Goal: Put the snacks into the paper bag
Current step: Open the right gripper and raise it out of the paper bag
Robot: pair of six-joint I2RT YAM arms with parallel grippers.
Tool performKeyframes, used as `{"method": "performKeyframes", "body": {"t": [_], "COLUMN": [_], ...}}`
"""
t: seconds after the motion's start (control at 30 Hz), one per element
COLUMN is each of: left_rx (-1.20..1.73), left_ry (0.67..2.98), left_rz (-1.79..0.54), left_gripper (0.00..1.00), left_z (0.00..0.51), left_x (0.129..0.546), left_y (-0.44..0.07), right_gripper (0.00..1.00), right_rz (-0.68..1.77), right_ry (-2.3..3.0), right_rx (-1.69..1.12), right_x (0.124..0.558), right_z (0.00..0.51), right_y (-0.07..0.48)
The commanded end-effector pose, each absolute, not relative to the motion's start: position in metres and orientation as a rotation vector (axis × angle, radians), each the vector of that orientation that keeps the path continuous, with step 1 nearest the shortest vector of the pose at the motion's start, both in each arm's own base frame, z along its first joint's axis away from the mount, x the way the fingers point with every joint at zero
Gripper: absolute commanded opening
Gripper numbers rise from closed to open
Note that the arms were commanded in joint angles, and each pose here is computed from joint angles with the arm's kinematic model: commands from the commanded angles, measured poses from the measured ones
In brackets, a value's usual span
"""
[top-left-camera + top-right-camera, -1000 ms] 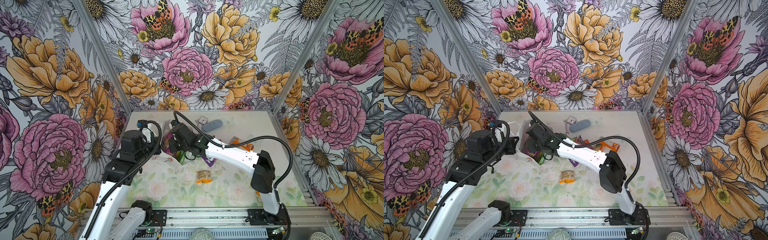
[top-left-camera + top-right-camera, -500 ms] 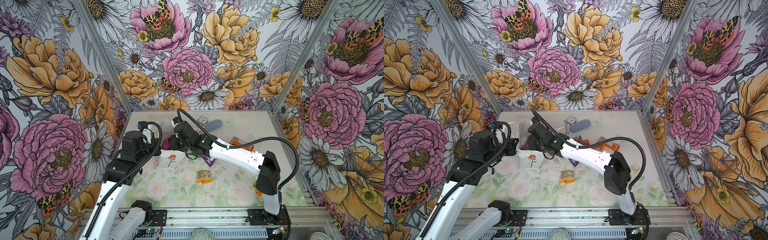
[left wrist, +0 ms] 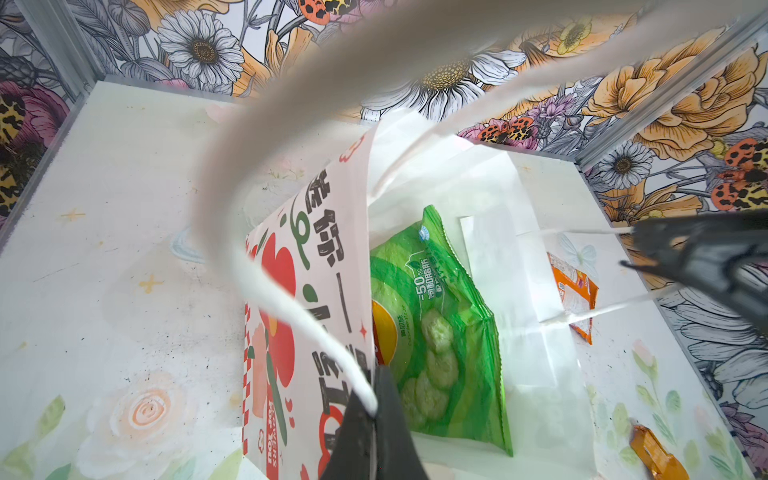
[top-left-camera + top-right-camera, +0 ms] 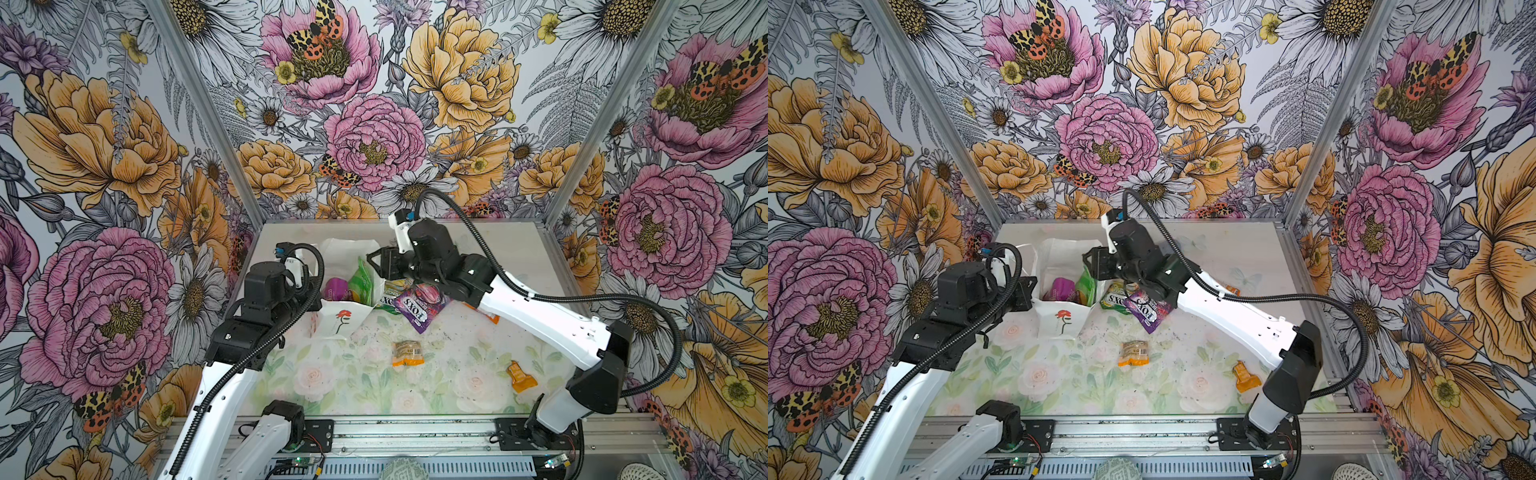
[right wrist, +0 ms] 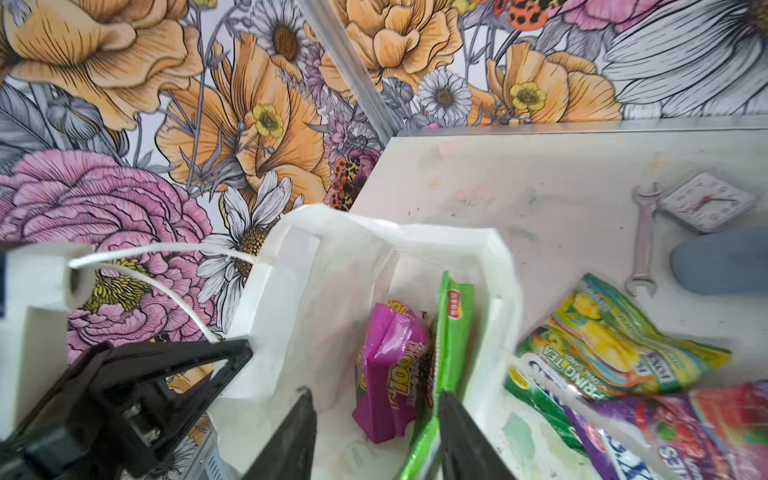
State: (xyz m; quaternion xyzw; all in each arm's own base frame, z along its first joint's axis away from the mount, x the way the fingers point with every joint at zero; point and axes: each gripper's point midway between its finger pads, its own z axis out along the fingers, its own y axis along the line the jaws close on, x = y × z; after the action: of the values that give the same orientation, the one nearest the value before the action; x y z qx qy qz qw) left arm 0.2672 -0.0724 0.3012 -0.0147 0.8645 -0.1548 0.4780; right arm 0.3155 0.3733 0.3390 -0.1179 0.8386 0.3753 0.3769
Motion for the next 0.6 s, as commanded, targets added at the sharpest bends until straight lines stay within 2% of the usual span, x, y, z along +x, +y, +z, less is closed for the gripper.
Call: {"method": "performKeyframes", "body": {"t": [0.0,0.23,0.57], "left_rx": [-0.022,-0.036,-0.041], "left_ry": [2.015,2.018,2.029], "left_rz": [-0.363,-0.346,-0.329], "left_gripper": [0.0,0.0,0.0], "left_z": [0.323,0.322,0.319], "left_x": [0.273,0.275,0.277], "left_y": [-0.071,-0.068,-0.066], "right_gripper": [0.5,0.52,0.53], "right_rz": [1.05,0.872,0.764], "right_ry": [2.186,2.201,2.313], "right_rx": [-0.273,-0.043,0.37], "right_x": [0.304,0.329,0.36], "right_z": [0.336,0.307,0.226], "right_y": [0.354,0.259,0.127]}}
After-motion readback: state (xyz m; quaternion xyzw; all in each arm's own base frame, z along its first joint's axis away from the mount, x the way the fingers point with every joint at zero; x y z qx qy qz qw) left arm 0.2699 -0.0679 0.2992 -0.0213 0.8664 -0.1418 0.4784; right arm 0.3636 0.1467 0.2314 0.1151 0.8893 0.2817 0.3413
